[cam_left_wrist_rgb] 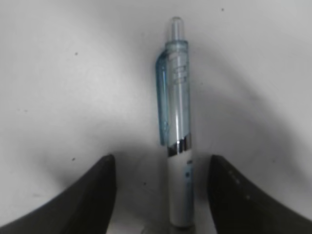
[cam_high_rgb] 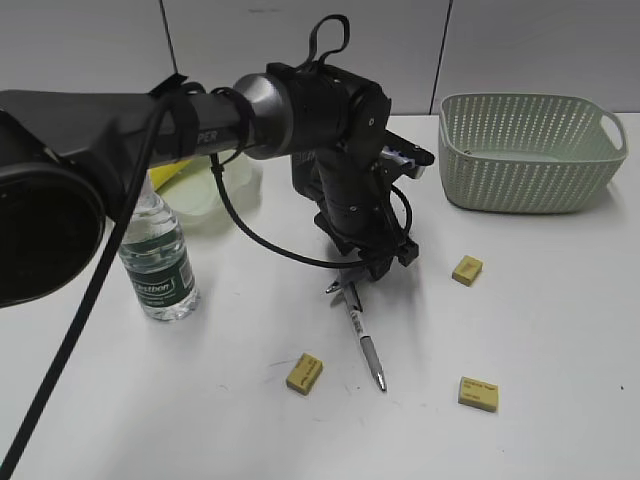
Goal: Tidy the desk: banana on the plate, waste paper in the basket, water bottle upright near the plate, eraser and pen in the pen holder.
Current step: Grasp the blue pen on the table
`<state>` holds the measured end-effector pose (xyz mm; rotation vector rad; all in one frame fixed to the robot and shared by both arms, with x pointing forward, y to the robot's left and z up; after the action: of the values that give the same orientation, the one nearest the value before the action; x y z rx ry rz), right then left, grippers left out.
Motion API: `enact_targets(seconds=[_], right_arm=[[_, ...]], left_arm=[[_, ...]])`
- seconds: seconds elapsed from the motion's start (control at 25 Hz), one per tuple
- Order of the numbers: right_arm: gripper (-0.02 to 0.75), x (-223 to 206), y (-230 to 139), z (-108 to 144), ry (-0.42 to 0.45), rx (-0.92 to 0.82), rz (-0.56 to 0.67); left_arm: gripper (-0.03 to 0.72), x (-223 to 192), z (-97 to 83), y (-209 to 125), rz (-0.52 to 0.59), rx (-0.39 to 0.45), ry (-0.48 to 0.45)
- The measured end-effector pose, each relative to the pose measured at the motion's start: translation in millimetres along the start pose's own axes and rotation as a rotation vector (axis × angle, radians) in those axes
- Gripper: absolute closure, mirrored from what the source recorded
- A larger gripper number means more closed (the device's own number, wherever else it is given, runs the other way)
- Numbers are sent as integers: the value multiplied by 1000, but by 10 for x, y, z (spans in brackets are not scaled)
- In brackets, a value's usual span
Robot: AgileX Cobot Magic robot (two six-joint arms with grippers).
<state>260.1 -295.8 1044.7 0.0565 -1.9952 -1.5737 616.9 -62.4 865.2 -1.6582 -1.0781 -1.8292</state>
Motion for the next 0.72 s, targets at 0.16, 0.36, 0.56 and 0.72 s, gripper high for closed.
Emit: enact_targets(seconds=[0.16,0.36,0.56,0.72], right_arm=[[312,0,0,0,0,0,0],[314,0,0,0,0,0,0],[314,0,0,0,0,1,0],[314,0,0,0,0,1,0]], left_arm=[[360,-4,14,-3,2,-7,12],[601,7,6,-19,17,-6,9],[595,240,-103,54,-38,-7,-22],[595,679,-129,176,-142,-7,-37]])
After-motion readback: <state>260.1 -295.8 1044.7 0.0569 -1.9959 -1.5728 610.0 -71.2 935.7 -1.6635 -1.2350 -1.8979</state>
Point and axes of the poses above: a point on each arm's last joint axis where the gripper is mounted, x pointing back along that axis away from the gripper, z along the wrist's bending axis when the last joint is at zero, y = z × x, the point moved 3 cm from there along -x, pointing out along that axis toward the gripper, and after that the axes turned 8 degrees about x, right-handed, at the moved point
